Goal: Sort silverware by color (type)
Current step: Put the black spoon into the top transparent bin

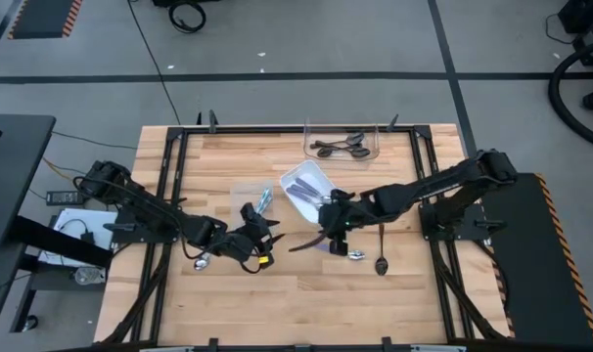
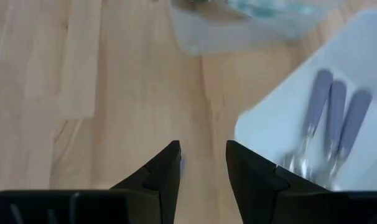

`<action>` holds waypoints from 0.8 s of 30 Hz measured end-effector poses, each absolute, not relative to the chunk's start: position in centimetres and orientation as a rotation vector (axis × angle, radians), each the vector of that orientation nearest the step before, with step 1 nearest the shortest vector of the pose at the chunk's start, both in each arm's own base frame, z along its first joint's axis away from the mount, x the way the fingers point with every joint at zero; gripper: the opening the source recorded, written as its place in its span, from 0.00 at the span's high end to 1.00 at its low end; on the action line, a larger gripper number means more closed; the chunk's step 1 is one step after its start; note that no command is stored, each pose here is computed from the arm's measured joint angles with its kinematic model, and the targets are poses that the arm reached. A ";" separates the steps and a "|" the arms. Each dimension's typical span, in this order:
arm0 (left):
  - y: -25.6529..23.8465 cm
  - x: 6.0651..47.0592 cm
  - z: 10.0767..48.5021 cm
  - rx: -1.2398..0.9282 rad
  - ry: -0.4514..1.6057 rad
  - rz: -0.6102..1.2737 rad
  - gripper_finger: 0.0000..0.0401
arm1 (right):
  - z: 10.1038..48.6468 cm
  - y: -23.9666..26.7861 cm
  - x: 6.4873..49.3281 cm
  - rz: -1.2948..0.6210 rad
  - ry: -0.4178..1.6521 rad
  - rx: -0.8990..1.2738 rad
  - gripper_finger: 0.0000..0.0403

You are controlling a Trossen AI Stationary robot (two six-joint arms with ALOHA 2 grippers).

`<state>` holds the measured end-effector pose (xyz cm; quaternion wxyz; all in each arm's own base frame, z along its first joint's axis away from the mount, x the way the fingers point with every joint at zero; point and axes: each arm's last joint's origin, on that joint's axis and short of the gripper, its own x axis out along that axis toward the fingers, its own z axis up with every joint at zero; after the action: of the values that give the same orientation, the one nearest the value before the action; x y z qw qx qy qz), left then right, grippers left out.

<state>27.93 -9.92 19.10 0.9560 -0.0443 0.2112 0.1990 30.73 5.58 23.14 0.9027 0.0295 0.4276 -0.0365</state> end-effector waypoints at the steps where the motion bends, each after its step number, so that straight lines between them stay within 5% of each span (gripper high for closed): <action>1: -9.9 27.9 19.1 -0.090 0.429 0.405 0.53 | 23.1 5.7 30.4 -0.081 0.902 0.070 0.66; 24: -7.8 28.6 19.1 -0.105 0.431 0.480 0.53 | 18.8 7.4 23.5 -0.418 1.275 0.239 0.66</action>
<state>28.55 -7.77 19.07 0.9471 -0.0517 0.2119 0.2356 23.48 7.41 18.81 0.7767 0.1103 0.5893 -0.1932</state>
